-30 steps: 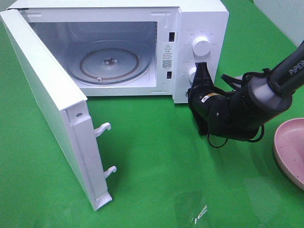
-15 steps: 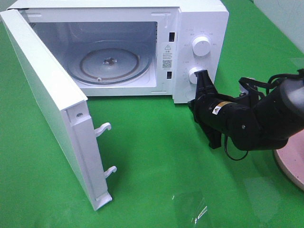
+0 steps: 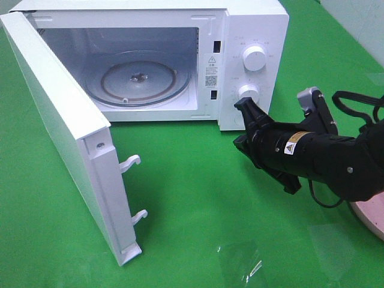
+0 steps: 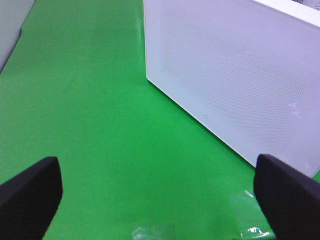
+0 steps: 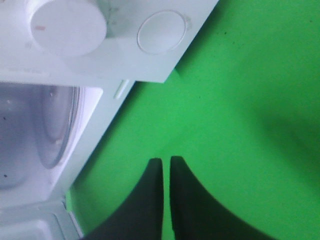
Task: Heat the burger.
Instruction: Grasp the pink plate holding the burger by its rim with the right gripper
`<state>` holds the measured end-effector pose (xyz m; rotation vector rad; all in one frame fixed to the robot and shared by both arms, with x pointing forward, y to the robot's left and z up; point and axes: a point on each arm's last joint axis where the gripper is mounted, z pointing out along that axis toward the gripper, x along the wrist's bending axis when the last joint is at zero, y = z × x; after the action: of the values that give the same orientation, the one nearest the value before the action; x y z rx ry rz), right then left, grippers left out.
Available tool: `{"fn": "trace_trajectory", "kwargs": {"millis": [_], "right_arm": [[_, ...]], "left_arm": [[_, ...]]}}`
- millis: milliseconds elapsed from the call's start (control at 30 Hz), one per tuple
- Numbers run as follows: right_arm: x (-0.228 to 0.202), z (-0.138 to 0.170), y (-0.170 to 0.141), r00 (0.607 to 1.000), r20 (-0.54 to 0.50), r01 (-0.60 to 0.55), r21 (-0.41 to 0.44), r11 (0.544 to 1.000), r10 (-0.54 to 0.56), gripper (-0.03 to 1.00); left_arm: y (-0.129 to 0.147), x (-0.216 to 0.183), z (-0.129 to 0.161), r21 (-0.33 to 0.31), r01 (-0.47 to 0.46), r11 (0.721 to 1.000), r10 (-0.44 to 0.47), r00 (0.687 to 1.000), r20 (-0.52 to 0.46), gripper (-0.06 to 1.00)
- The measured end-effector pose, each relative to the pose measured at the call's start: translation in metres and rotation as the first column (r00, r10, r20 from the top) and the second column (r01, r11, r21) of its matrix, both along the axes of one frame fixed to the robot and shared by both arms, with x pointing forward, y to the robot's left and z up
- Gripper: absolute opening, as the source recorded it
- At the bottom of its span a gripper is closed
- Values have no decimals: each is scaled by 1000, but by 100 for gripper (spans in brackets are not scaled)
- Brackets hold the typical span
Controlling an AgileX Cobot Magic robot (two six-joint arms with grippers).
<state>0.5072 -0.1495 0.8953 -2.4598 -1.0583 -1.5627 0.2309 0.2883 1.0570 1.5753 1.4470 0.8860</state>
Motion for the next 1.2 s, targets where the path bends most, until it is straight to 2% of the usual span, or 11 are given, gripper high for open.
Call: {"fn": "trace_trajectory", "kwargs": {"millis": [200, 300, 433, 533, 600, 633, 800, 833, 933, 1000, 1200], "right_arm": [[-12, 19, -4, 978, -13, -203, -297, 933, 209, 4], [-14, 20, -5, 972, -14, -226, -331, 916, 235, 4], [-23, 28, -10, 921, -77, -364, -518, 774, 382, 6], [-25, 29, -11, 914, -91, -380, -534, 755, 396, 6], [-28, 34, -10, 865, -173, -474, -590, 654, 471, 7], [-28, 34, -10, 865, -173, -474, -590, 654, 471, 7], [-26, 41, -5, 772, -299, -604, -619, 501, 561, 9], [-26, 45, -5, 727, -354, -651, -628, 427, 589, 9], [-25, 47, -4, 709, -374, -667, -632, 396, 597, 10], [-24, 53, -7, 636, -485, -732, -626, 269, 601, 11], [-26, 58, -10, 573, -583, -785, -592, 181, 576, 14]], "left_arm": [[0, 0, 0, 0, 0, 1000, 0, 1000, 0, 96], [0, 0, 0, 0, 0, 1000, 0, 1000, 0, 96], [0, 0, 0, 0, 0, 1000, 0, 1000, 0, 96], [0, 0, 0, 0, 0, 1000, 0, 1000, 0, 96], [0, 0, 0, 0, 0, 1000, 0, 1000, 0, 96], [0, 0, 0, 0, 0, 1000, 0, 1000, 0, 96], [0, 0, 0, 0, 0, 1000, 0, 1000, 0, 96], [0, 0, 0, 0, 0, 1000, 0, 1000, 0, 96], [0, 0, 0, 0, 0, 1000, 0, 1000, 0, 96], [0, 0, 0, 0, 0, 1000, 0, 1000, 0, 96], [0, 0, 0, 0, 0, 1000, 0, 1000, 0, 96]]}}
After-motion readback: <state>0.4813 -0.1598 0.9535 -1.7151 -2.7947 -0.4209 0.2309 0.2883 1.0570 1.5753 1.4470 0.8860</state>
